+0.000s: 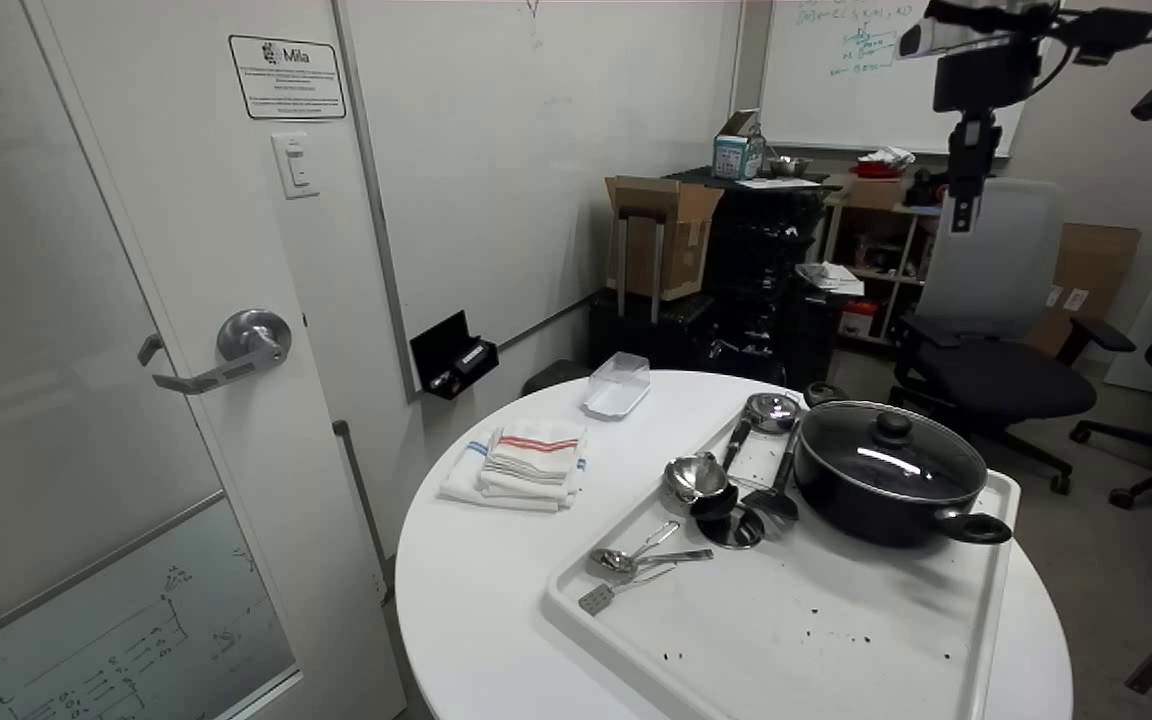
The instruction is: Take the lid off of the pot
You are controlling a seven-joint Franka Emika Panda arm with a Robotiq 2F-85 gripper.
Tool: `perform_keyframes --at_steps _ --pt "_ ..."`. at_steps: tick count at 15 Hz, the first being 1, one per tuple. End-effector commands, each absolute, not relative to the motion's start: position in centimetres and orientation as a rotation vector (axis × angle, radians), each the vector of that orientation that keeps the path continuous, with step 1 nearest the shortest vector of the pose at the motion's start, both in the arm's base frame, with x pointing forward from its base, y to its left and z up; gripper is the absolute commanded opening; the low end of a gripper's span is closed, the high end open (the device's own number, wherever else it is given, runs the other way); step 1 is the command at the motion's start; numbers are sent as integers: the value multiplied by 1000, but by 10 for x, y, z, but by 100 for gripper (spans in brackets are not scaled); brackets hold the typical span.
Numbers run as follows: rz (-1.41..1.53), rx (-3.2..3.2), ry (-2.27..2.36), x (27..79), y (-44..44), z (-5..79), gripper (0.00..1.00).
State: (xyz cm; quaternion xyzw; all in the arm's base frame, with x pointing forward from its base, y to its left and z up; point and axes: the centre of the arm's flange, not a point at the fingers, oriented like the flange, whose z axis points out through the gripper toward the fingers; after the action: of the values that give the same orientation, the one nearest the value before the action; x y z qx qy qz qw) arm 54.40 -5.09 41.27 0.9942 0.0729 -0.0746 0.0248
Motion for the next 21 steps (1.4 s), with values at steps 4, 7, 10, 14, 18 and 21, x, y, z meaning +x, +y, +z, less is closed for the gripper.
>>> perform_keyframes --at_steps 4,7,10,14,18,21 --pt "-115 3087 239 583 -83 360 100" --pt "-91 3086 235 589 -94 334 100" --pt "-84 3091 227 590 -108 305 100" --pt "-62 3096 201 590 -128 272 100" --pt "-59 3092 177 585 -147 246 100" --pt "-76 3089 174 580 -159 225 100"
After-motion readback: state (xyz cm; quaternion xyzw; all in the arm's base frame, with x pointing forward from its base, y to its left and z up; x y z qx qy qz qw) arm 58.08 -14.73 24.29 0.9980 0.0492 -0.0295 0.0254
